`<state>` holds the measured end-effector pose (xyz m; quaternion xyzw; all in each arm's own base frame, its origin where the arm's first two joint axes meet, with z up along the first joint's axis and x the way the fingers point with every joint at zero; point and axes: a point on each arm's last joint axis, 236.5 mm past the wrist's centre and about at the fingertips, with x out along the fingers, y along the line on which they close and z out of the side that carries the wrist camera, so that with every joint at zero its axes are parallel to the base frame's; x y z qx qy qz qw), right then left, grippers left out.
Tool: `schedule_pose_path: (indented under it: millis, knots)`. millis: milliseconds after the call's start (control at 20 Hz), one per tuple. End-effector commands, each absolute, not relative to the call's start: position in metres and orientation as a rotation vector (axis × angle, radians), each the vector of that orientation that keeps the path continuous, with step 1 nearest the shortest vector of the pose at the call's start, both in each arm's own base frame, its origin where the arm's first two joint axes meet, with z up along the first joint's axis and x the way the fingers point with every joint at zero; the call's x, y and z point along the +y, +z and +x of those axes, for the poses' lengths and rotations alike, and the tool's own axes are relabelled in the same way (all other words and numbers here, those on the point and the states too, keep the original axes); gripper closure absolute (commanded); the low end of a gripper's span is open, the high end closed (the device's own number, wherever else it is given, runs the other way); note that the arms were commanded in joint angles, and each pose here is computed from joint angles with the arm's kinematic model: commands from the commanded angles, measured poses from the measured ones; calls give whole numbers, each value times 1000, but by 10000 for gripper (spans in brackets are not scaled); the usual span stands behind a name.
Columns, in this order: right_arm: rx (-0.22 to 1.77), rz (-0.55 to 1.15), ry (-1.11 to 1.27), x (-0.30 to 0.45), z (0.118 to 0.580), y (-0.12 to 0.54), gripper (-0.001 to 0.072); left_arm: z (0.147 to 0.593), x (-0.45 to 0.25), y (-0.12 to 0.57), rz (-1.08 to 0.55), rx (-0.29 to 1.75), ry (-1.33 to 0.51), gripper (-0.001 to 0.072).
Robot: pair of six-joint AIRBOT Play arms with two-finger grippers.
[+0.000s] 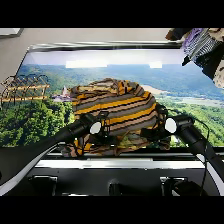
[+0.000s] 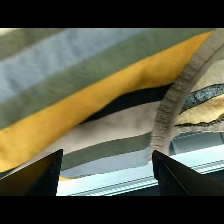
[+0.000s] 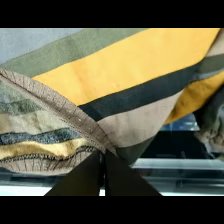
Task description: Fold the clothes and pants, and hang the long-sleeved shirts on hangers.
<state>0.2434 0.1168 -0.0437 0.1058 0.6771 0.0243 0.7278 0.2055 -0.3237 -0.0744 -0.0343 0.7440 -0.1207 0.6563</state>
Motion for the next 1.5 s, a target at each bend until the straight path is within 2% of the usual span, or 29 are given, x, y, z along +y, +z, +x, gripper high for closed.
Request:
schedule_pose_path:
  millis: [0, 300, 350, 500, 550, 600, 650, 850, 1050, 1250, 1450]
  knots:
    - [1504, 256, 65, 122, 240, -41, 683, 196, -335, -81, -92, 1705, -267, 75]
    - [1539, 269, 70, 125, 232, -41, 683, 185, -354, -87, -135, 1718, -287, 80]
    - [1546, 270, 71, 125, 229, -41, 683, 181, -355, -91, -120, 1724, -287, 110]
    - [1531, 274, 79, 125, 228, -34, 683, 179, -357, -104, -136, 1739, -247, 129]
    - [1535, 271, 81, 124, 225, -31, 683, 182, -358, -105, -141, 1731, -249, 291]
    - [1535, 269, 83, 124, 223, -29, 683, 184, -358, -104, -145, 1728, -251, 556]
    - [1523, 270, 88, 123, 223, -25, 683, 186, -358, -102, -149, 1721, -256, 688]
    - [1439, 221, 28, 105, 241, -4, 684, 199, -348, -78, -169, 1689, -272, 691]
    - [1192, 145, -2, 95, 322, 76, 684, 210, -347, -15, -234, 1566, -371, 692]
    - [1047, 105, 173, 149, 389, 160, 685, 206, -342, 49, -307, 1460, -456, 692]
    - [915, 8, 329, 221, 415, 227, 685, 193, -334, 93, -428, 1424, -461, 692]
